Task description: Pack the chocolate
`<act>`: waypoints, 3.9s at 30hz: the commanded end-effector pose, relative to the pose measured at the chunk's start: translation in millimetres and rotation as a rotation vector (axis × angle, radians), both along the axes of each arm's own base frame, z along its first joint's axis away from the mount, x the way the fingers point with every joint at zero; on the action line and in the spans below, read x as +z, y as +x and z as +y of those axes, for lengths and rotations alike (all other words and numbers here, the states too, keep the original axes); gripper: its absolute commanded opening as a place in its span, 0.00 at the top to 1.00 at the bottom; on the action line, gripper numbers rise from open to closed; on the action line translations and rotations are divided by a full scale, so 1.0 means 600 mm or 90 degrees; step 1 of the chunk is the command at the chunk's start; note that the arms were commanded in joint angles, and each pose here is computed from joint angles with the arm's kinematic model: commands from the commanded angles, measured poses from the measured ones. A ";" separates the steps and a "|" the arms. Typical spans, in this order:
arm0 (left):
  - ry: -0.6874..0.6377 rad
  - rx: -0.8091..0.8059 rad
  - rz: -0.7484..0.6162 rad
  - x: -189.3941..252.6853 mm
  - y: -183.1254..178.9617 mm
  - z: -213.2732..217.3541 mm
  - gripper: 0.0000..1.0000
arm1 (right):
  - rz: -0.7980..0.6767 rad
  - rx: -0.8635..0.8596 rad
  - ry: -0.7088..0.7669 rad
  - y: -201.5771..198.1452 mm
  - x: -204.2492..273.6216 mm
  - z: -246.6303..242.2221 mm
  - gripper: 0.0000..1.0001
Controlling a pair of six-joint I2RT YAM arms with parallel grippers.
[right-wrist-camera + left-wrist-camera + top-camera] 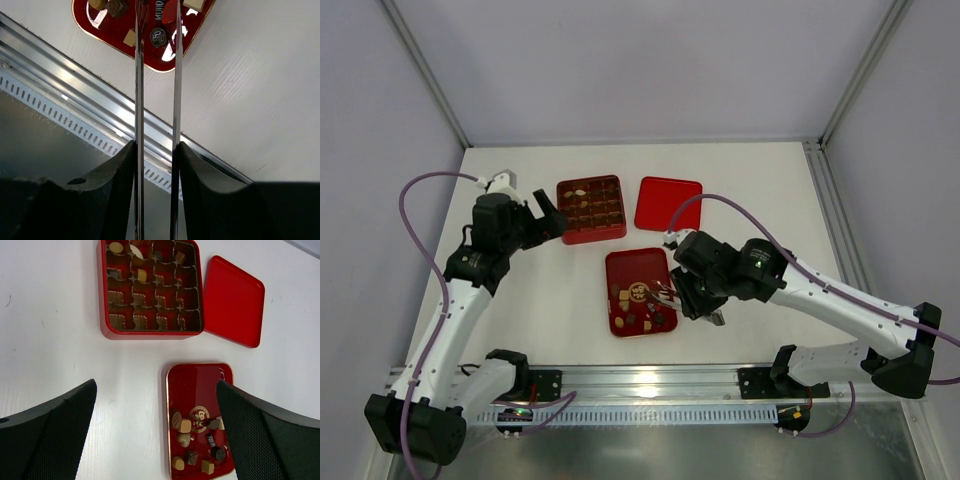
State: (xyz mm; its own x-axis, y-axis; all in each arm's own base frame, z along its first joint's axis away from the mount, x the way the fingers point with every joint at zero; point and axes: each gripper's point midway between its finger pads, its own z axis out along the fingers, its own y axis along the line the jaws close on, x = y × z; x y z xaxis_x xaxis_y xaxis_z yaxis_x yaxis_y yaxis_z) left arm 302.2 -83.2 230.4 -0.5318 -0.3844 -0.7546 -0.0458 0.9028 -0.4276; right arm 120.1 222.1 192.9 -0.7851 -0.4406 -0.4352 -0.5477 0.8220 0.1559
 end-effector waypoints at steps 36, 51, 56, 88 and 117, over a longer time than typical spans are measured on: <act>-0.007 -0.004 -0.030 0.016 0.009 -0.002 0.00 | 0.035 -0.019 -0.041 -0.009 -0.060 0.001 0.63; -0.007 -0.003 -0.029 0.016 0.009 -0.001 0.00 | 0.031 -0.015 -0.047 0.000 -0.063 0.010 0.63; -0.006 -0.004 -0.030 0.015 0.009 -0.001 0.00 | 0.032 -0.017 -0.053 -0.002 -0.063 0.005 0.64; -0.008 -0.004 -0.029 0.016 0.009 -0.002 0.00 | -0.012 -0.029 -0.016 0.018 -0.013 0.013 0.76; -0.013 -0.010 -0.024 0.012 0.011 -0.006 0.00 | -0.143 -0.041 0.067 0.176 0.069 0.112 0.78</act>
